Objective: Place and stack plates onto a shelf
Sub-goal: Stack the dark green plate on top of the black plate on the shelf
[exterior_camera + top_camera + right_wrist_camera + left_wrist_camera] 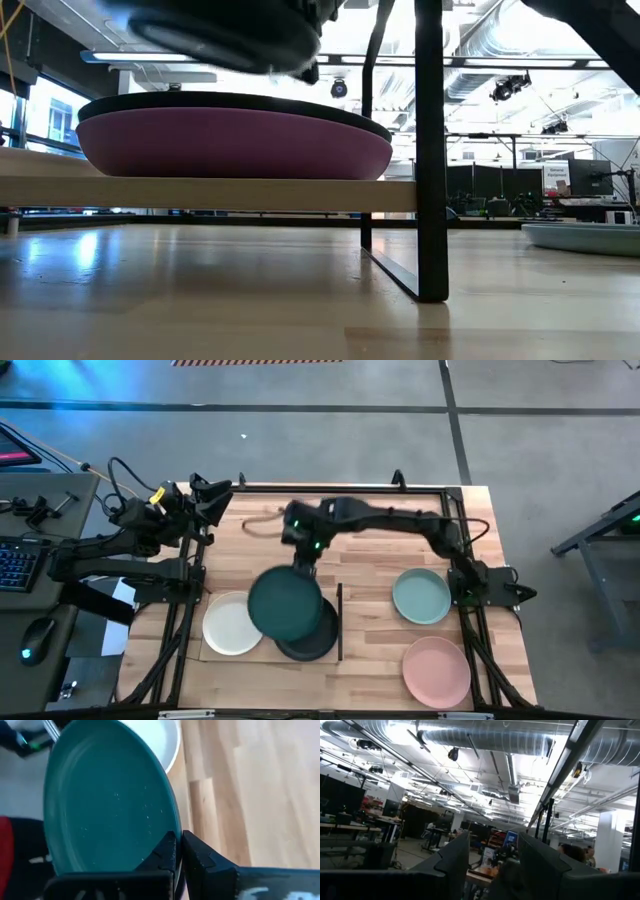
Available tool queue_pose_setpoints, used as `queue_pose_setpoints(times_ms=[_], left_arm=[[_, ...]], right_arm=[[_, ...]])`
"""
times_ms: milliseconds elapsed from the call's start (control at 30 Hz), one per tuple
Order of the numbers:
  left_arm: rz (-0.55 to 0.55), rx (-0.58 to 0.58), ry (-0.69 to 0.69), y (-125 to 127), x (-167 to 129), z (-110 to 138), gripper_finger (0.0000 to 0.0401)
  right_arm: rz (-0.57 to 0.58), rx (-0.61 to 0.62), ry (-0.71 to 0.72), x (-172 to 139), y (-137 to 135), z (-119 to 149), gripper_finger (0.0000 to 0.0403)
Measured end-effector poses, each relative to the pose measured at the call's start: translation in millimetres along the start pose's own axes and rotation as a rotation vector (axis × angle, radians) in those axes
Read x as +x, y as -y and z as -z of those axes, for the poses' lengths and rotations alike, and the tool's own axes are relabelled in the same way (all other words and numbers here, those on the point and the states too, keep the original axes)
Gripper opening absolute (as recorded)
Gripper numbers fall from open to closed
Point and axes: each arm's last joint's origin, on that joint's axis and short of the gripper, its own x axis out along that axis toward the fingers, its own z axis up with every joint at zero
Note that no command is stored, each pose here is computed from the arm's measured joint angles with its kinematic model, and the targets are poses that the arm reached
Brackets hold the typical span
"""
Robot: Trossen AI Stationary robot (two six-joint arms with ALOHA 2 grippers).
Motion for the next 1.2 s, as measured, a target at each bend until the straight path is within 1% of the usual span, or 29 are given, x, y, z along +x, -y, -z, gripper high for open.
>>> queue_pose_setpoints(times_ms=[133,233,400,633,700,800,1000,1100,1200], left_arm=[[0.000,0.000,0.001,0,0,0,0.0156],[0.000,0.000,0.000,0,0,0,0.0156],[-0.001,0.002,-0.009,0,0,1,0.0156],[-0.002,0.004,-0.017,0,0,2,0.0156],[-0.002,0.004,-0.017,0,0,2,0.0156],[-0.002,0.004,-0.017,0,0,2,0.0156],[-0.002,0.004,-0.018,0,0,2,0.0156],[-0.002,0.004,-0.017,0,0,2,0.0156],[-0.002,0.004,-0.018,0,0,2,0.0156]], right_arm=[[0.024,-0.038,-0.072,29,-10,9,0.0000],[0.060,-0.067,-0.123,43,-14,15,0.0000],[0.125,-0.090,-0.196,49,-16,24,0.0000],[0.105,-0.130,-0.273,60,-15,32,0.0000],[0.107,-0.123,-0.294,65,-12,34,0.0000],[0.102,-0.121,-0.297,68,-11,34,0.0000],[0.086,-0.137,-0.250,69,-12,29,0.0001],[0.039,-0.126,-0.260,68,-13,30,0.0017],[0.014,-0.136,-0.262,68,-14,30,0.0055]])
